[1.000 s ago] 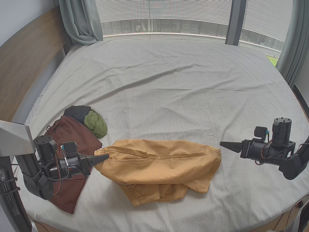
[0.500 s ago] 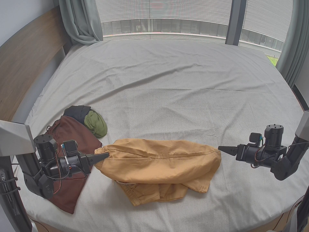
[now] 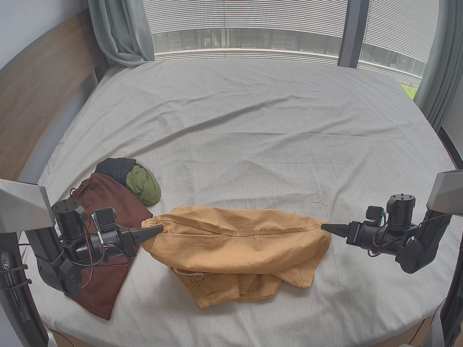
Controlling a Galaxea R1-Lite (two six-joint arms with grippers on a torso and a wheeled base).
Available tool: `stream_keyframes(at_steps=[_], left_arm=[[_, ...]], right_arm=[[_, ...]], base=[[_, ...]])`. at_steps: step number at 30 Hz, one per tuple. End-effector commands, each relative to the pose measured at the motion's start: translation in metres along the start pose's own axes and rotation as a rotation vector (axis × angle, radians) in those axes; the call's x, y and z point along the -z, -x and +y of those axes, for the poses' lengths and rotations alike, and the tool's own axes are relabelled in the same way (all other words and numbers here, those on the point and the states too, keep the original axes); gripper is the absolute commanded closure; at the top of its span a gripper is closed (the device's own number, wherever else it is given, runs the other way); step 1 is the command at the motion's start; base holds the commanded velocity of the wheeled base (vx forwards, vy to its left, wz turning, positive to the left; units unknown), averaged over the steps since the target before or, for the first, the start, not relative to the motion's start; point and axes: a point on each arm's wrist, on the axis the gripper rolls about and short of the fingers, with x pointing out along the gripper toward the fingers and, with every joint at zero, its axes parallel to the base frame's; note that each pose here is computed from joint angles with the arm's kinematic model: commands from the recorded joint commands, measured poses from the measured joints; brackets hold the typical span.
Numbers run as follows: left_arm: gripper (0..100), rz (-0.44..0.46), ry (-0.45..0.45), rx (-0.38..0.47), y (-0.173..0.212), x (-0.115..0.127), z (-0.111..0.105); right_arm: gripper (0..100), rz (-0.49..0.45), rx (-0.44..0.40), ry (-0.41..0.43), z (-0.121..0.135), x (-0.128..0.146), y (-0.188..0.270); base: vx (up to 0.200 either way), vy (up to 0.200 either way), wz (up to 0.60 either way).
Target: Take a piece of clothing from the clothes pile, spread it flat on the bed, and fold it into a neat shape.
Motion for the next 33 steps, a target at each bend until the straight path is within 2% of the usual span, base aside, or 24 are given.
stream_keyframes(at_steps=[1,7,12,20,27,33], left_arm=[[100,-0.006,0.005,-0.001,-0.001,-0.002,0.002],[100,-0.007,0.004,0.001,-0.001,-0.002,0.002],[100,-0.007,0.004,0.001,-0.001,-0.002,0.002],[100,-0.008,0.003,0.001,-0.001,-0.002,0.002],[100,-0.008,0.004,0.001,-0.001,-0.002,0.002],[100,-0.006,0.005,0.002,-0.002,-0.002,0.002]], right_arm=[[0,0.028,0.012,-0.016,-0.008,0.007,-0.008],[0,0.033,0.011,-0.023,-0.016,0.012,-0.018],[0,0.007,-0.023,-0.043,-0.017,0.018,-0.026],[0,-0.012,-0.073,-0.030,-0.016,0.026,-0.033],[0,-0.014,-0.160,-0.079,-0.011,0.025,-0.029],[0,0.017,-0.224,-0.072,-0.003,0.023,-0.018]], base=[[0.000,0.000,0.00],[0.000,0.000,0.00],[0.000,0.000,0.00],[0.000,0.000,0.00],[0.000,0.000,0.00],[0.000,0.000,0.00]])
